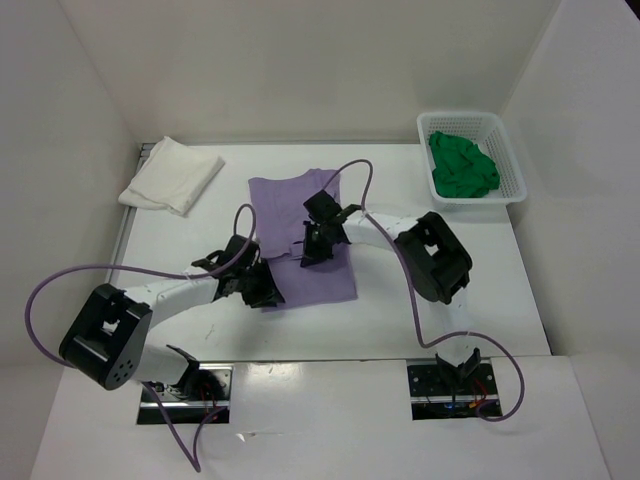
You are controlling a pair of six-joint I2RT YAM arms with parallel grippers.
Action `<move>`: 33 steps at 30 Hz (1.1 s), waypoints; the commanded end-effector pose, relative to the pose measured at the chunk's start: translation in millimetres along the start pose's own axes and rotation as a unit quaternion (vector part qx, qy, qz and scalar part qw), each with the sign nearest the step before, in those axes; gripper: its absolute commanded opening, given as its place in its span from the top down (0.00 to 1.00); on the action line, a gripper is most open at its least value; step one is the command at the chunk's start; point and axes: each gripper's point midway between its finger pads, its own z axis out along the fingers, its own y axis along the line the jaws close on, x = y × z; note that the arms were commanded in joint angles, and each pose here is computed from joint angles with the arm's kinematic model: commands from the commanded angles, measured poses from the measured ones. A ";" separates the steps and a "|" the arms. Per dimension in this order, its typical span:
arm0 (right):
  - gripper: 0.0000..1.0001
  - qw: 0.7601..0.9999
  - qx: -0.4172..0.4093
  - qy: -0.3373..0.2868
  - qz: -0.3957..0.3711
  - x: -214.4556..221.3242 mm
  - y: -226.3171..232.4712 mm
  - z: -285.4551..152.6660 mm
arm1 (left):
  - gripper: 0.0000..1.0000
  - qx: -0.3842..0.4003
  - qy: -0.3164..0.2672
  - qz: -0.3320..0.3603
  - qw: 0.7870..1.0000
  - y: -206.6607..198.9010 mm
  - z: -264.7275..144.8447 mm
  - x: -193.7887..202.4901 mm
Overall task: Fold and stack the t-shirts
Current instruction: Fold the folded rectangular tshirt in 1/3 of the way
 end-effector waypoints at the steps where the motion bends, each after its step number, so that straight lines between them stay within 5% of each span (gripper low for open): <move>1: 0.96 1.000 -0.007 -0.024 -0.020 -19.0 14.7 3.8 | 0.63 -0.002 -0.004 0.009 1.000 2.6 5.1 1.9; 6: 0.97 0.997 -0.003 -0.074 -0.020 -43.1 17.1 15.2 | 0.61 -0.044 0.001 0.000 0.999 27.0 9.2 10.7; 11: 0.97 0.985 0.001 -0.171 -0.022 -117.3 53.9 15.9 | 0.61 -0.059 0.007 0.002 0.998 32.8 7.3 13.6; 17: 0.97 0.965 -0.032 -0.258 -0.032 -181.2 104.4 -55.9 | 0.60 -0.052 -0.035 0.020 0.998 13.1 -17.7 -10.3; 22: 0.94 0.975 -0.048 -0.215 -0.037 -126.6 83.1 -84.9 | 0.57 -0.040 -0.061 0.007 0.997 13.6 -33.0 -19.6; 29: 0.94 0.992 0.004 -0.122 0.023 -17.0 -28.7 -88.2 | 0.55 -0.046 -0.042 -0.050 0.997 42.0 -27.5 -3.2; 33: 0.81 0.992 0.021 -0.110 0.056 16.4 -68.8 -102.4 | 0.53 -0.044 -0.025 -0.063 0.997 44.8 -23.8 5.5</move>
